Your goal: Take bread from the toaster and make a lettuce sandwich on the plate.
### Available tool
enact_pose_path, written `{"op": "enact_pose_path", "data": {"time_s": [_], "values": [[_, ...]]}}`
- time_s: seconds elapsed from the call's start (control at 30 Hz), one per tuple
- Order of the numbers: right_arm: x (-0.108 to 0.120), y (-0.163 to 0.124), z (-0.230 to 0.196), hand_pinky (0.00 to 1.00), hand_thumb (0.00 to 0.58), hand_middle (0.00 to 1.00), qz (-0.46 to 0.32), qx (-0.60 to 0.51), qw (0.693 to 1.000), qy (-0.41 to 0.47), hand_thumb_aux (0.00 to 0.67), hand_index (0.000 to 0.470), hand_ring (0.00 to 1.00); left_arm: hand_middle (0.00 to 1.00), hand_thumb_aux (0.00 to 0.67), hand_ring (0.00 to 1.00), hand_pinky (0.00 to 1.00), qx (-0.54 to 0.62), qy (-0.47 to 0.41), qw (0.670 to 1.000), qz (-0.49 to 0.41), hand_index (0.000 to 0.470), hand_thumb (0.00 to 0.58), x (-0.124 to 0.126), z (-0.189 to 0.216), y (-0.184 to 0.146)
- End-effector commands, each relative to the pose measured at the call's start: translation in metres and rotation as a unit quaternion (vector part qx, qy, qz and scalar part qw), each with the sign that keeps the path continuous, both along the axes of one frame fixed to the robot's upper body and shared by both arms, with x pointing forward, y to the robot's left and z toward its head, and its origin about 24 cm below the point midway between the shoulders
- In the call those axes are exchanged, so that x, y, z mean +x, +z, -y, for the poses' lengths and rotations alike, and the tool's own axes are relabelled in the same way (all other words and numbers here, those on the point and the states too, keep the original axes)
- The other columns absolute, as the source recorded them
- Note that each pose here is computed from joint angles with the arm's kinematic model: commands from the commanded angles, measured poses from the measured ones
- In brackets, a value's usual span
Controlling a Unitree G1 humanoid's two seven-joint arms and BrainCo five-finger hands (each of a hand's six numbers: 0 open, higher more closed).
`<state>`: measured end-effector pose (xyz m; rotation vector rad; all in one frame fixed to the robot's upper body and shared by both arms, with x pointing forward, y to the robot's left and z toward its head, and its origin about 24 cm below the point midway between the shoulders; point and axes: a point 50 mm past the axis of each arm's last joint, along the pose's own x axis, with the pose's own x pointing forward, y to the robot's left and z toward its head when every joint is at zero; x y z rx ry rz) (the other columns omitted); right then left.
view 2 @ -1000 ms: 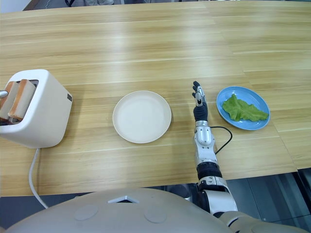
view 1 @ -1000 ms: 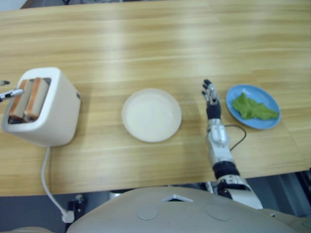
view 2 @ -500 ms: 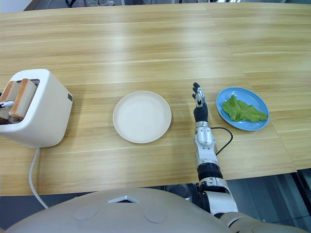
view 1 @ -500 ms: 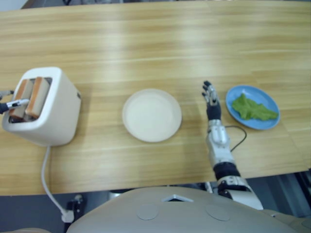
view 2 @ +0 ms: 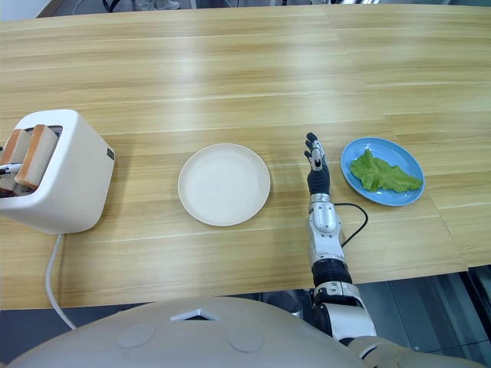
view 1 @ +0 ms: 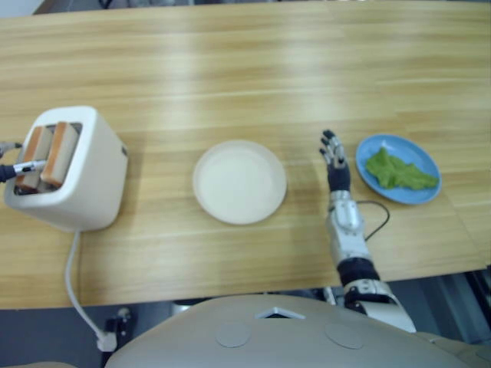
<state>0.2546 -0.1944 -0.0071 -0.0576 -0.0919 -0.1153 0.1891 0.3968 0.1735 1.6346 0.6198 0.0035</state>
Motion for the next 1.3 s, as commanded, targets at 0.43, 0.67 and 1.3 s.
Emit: {"op": "enact_pose_path", "data": {"time_s": [0.43,0.67,1.3], "values": [[-0.003,-0.01,-0.002,0.0,0.0,0.0,-0.032,0.016,0.999,-0.003,0.0,0.0,0.0,0.0,0.0,0.0,0.0,0.073,-0.023,0.997,0.033,0.0,0.0,0.002,0.01,0.021],[-0.003,-0.013,-0.004,0.0,0.0,0.0,-0.04,0.018,0.999,0.0,0.0,0.0,0.0,0.0,0.0,0.0,0.0,0.086,-0.031,0.995,0.026,0.0,0.0,0.003,0.01,0.02],[-0.006,-0.013,-0.002,0.0,0.0,0.0,-0.042,0.019,0.999,0.0,0.0,0.0,0.0,0.0,0.05,0.0,0.0,0.061,-0.021,0.997,-0.029,0.034,0.083,-0.003,0.004,0.0]]}}
